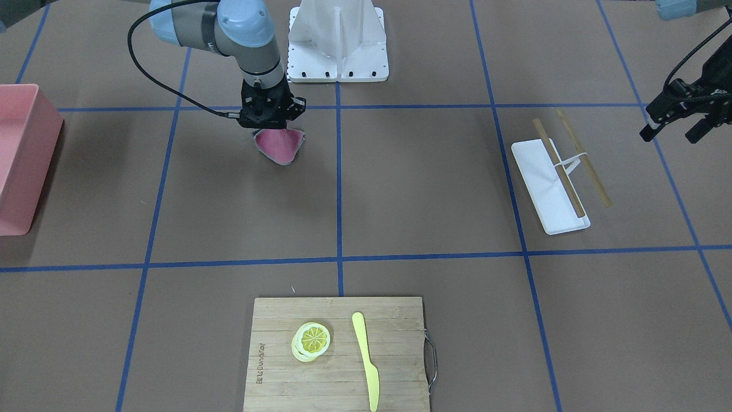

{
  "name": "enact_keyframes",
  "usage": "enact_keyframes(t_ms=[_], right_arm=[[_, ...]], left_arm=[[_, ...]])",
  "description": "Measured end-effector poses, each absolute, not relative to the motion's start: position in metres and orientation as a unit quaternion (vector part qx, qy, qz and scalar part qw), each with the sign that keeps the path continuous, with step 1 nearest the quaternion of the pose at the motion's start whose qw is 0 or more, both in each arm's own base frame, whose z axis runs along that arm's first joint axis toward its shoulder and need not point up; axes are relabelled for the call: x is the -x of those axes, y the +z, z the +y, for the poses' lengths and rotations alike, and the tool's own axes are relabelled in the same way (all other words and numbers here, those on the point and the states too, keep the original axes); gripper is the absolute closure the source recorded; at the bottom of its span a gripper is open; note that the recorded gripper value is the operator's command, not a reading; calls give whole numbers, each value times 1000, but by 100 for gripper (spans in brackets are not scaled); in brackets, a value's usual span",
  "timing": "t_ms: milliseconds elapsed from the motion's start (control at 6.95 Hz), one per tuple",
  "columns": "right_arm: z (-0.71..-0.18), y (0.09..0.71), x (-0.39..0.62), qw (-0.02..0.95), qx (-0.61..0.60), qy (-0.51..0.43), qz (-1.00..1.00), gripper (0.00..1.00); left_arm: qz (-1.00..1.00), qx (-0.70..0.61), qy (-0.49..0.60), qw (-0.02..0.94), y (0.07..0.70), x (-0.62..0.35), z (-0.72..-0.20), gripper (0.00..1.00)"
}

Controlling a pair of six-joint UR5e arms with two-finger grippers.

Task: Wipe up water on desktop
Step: 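Rub the cloth back and forth on the table with the right gripper, then move the cloth over the pink bin with the right gripper and release it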

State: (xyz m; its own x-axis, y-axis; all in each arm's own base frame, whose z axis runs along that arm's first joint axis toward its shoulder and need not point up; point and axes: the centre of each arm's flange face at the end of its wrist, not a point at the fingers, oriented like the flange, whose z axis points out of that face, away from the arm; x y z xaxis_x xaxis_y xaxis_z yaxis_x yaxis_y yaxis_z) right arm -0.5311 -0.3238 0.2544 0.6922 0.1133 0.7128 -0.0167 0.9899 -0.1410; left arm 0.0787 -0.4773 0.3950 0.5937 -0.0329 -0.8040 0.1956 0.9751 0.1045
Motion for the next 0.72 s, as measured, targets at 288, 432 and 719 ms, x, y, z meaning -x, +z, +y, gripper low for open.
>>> enact_keyframes(t_ms=[288,432,719], right_arm=[[-353,267,514,920,58,57,-383,100],[-375,293,490,925,58,55,-372,100],[-391,363,434,936,69,30,-343,100]], left_arm=[[451,-90,-63,886,392,-78,-475,2],[455,-88,-63,884,391,-77,-474,2],[458,-89,-64,882,387,-74,-466,2]])
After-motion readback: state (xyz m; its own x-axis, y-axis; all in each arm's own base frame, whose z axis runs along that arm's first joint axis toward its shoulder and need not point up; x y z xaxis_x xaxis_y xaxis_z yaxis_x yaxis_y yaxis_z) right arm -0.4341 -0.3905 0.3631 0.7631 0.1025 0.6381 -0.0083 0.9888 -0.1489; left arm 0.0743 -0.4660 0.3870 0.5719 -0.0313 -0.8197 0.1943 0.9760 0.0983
